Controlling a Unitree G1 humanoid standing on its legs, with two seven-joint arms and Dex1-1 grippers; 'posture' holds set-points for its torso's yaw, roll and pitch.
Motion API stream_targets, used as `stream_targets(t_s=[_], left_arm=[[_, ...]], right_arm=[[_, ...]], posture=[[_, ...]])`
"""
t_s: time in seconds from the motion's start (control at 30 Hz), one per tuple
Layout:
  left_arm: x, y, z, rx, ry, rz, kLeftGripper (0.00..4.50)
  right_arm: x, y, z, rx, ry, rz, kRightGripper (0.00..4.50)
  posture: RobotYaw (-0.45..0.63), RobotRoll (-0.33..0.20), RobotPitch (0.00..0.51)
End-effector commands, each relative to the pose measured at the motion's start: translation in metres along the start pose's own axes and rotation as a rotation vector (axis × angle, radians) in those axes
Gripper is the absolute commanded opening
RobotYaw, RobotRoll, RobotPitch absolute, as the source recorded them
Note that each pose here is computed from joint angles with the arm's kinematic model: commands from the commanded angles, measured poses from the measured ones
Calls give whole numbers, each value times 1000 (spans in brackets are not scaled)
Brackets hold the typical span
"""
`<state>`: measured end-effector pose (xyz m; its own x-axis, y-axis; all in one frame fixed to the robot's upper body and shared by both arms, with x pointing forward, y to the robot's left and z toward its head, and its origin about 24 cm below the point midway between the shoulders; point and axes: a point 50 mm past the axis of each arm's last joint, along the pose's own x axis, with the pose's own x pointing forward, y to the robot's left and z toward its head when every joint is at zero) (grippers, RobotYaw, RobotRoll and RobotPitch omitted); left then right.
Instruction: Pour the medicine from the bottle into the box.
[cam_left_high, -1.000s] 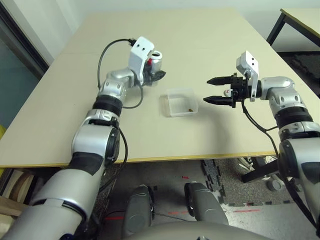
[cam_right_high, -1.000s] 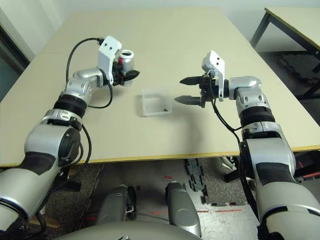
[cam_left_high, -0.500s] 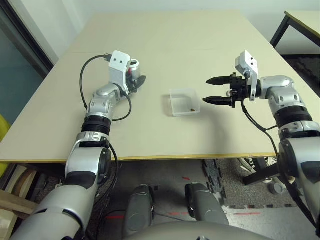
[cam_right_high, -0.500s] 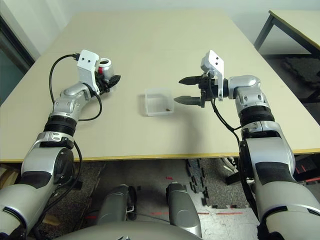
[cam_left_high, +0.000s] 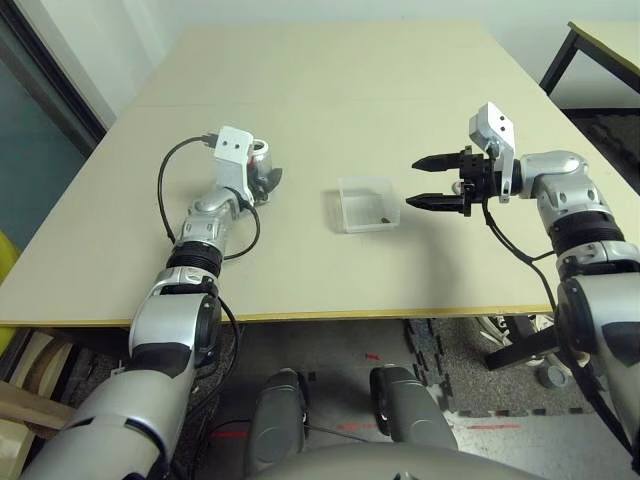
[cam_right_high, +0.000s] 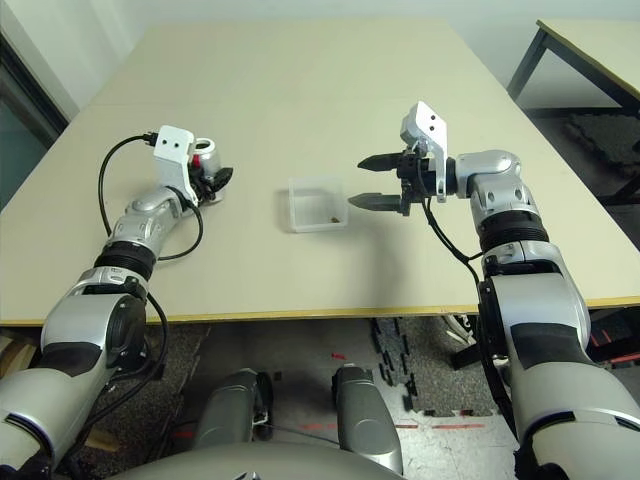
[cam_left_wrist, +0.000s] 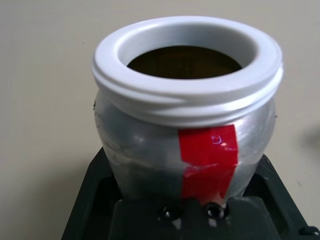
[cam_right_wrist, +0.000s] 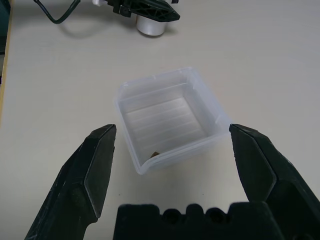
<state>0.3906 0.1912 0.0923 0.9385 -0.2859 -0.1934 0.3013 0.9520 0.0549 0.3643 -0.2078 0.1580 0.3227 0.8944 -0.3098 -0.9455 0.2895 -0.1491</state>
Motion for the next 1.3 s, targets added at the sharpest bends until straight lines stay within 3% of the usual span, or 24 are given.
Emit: stream_targets(t_s=[0.03, 0.37, 0.53, 1.03, 1.3], left_arm=[[-2, -3, -15, 17, 29, -2, 2732], [-5, -1, -26, 25, 52, 28, 2732], [-8, 2, -29, 19, 53, 61, 4475], [-27, 3, -34, 63, 7, -21, 4475], [-61, -7, -47, 41, 33, -30, 4475]], right_arm=[[0, -1, 1, -9, 12, 5, 4500], [0, -1, 2, -13, 14, 2, 4500], [0, -1, 2, -15, 16, 4, 4500], [3, -1, -1, -7, 13, 1, 4500], [2, -2, -2, -5, 21, 0, 4500]], posture=[[-157, 0, 80], [-156, 0, 83], [-155, 0, 83], [-139, 0, 69], [-134, 0, 67]])
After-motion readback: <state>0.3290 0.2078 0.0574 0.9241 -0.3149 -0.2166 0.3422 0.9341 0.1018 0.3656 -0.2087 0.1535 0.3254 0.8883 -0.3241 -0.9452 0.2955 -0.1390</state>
